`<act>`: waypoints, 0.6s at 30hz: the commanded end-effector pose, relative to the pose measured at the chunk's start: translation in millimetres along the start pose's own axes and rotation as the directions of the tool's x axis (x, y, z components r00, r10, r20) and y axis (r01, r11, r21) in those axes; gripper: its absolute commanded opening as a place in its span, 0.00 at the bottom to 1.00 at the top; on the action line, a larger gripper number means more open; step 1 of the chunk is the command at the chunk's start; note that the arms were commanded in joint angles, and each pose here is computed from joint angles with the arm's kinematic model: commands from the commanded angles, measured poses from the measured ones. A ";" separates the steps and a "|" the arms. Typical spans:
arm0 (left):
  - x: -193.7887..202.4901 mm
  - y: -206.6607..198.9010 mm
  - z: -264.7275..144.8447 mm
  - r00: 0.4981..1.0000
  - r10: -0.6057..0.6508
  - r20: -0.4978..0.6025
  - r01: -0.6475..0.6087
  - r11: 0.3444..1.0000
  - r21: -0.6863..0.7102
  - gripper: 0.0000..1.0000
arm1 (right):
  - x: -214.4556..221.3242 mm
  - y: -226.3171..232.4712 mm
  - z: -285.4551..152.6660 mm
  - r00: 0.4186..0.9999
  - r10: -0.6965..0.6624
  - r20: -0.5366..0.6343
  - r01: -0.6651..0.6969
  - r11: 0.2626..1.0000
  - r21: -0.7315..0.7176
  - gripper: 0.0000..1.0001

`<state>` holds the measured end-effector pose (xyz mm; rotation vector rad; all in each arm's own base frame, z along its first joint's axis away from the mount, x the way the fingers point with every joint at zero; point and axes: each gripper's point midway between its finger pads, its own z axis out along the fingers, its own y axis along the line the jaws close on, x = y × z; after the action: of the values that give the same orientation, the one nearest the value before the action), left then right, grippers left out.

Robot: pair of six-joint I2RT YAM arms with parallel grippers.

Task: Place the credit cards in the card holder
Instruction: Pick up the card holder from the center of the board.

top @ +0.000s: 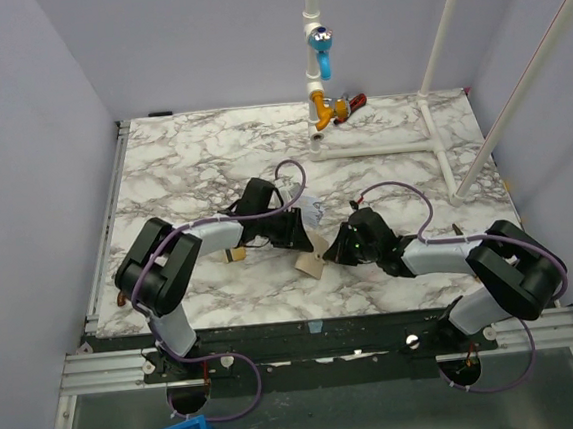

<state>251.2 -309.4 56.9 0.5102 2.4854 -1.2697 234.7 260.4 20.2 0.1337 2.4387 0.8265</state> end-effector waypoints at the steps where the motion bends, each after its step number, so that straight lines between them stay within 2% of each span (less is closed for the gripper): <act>1: 16.4 6.0 9.6 0.999 0.000 -0.054 -0.001 1.000 -0.020 0.33 | 36.0 -43.3 -4.9 0.993 -0.028 -0.113 0.043 0.990 0.137 0.01; 2: 16.5 6.5 10.6 0.998 -0.001 -0.057 0.000 1.000 -0.020 0.31 | 35.8 -43.0 -4.6 0.993 -0.029 -0.113 0.044 0.990 0.134 0.01; 5: 13.6 6.5 10.1 0.998 -0.003 -0.062 0.002 1.000 -0.018 0.12 | 29.8 -38.5 -4.5 0.993 -0.051 -0.105 0.065 0.989 0.130 0.04; 7: 8.0 4.9 3.3 0.998 -0.027 -0.064 0.026 1.000 -0.014 0.01 | 14.7 -34.0 -7.9 0.994 -0.085 -0.066 0.094 0.985 0.146 0.20; 9: -2.9 0.9 -6.8 0.998 -0.047 -0.041 0.047 0.999 -0.004 0.00 | -4.7 -23.1 -13.7 0.991 -0.135 -0.019 0.136 0.980 0.144 0.41; 12: -21.0 -6.3 -25.0 0.996 -0.089 -0.012 0.089 0.996 0.017 0.00 | -34.9 -2.4 -23.7 0.979 -0.194 0.057 0.185 0.973 0.135 0.58; 18: -45.6 -17.1 -57.8 0.982 -0.187 0.027 0.185 0.981 0.053 0.00 | -68.1 34.3 -44.3 0.937 -0.320 0.141 0.302 0.944 0.135 0.64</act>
<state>275.8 -285.7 76.9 0.3411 2.5660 -1.2969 256.4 247.9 71.7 -0.0303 2.3506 0.6345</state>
